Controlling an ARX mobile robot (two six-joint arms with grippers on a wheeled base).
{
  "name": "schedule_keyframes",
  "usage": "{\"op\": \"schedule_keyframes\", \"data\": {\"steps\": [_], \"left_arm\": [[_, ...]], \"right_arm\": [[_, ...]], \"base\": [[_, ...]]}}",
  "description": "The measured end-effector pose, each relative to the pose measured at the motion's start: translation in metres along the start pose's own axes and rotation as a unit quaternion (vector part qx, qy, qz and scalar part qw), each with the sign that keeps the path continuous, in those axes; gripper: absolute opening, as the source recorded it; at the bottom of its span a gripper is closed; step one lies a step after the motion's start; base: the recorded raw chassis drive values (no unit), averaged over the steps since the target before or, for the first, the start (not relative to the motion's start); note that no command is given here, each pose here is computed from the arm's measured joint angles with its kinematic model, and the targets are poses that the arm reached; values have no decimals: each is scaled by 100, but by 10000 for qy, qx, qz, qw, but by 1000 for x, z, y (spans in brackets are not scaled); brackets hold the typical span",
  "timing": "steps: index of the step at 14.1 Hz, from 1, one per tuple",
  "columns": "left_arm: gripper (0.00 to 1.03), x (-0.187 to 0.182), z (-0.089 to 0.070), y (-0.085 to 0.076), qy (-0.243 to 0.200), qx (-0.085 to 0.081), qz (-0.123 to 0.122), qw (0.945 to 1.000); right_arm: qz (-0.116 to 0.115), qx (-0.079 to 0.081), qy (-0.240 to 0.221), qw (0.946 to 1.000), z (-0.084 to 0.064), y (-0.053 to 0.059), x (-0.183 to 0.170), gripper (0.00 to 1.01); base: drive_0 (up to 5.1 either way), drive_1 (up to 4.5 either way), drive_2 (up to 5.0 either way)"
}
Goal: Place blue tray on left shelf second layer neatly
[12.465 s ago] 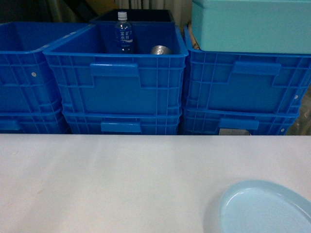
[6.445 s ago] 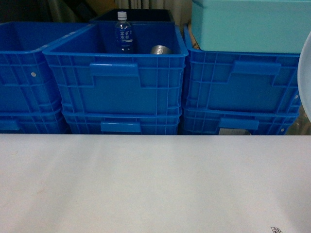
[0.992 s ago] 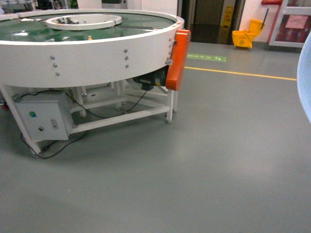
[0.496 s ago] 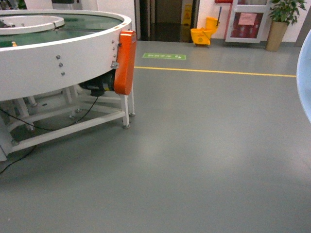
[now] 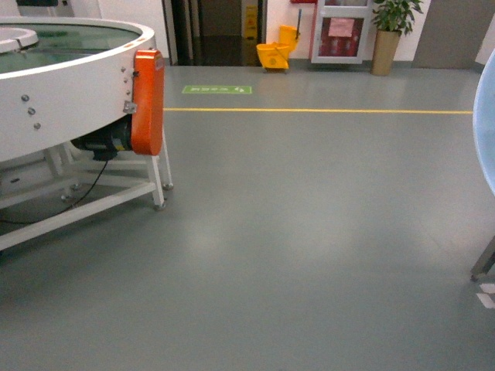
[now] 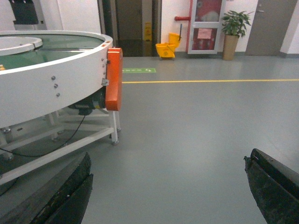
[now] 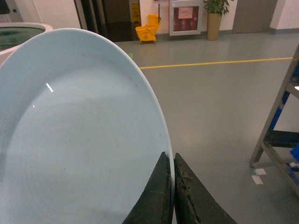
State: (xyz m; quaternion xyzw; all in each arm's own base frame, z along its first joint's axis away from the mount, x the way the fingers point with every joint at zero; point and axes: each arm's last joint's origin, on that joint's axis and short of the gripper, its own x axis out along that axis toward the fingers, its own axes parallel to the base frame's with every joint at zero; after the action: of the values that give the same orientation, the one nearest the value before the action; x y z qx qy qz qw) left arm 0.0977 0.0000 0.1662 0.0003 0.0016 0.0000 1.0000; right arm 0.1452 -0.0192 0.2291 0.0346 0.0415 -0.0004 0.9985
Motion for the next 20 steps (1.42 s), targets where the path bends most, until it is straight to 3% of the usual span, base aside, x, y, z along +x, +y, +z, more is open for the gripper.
{"op": "schedule_keyframes", "data": {"steps": [20], "left_arm": [[98, 0, 0, 0, 0, 0, 0, 10000]], "right_arm": [[0, 2, 0, 10000, 0, 0, 0, 2]], "base": [[-150, -150, -150]]}}
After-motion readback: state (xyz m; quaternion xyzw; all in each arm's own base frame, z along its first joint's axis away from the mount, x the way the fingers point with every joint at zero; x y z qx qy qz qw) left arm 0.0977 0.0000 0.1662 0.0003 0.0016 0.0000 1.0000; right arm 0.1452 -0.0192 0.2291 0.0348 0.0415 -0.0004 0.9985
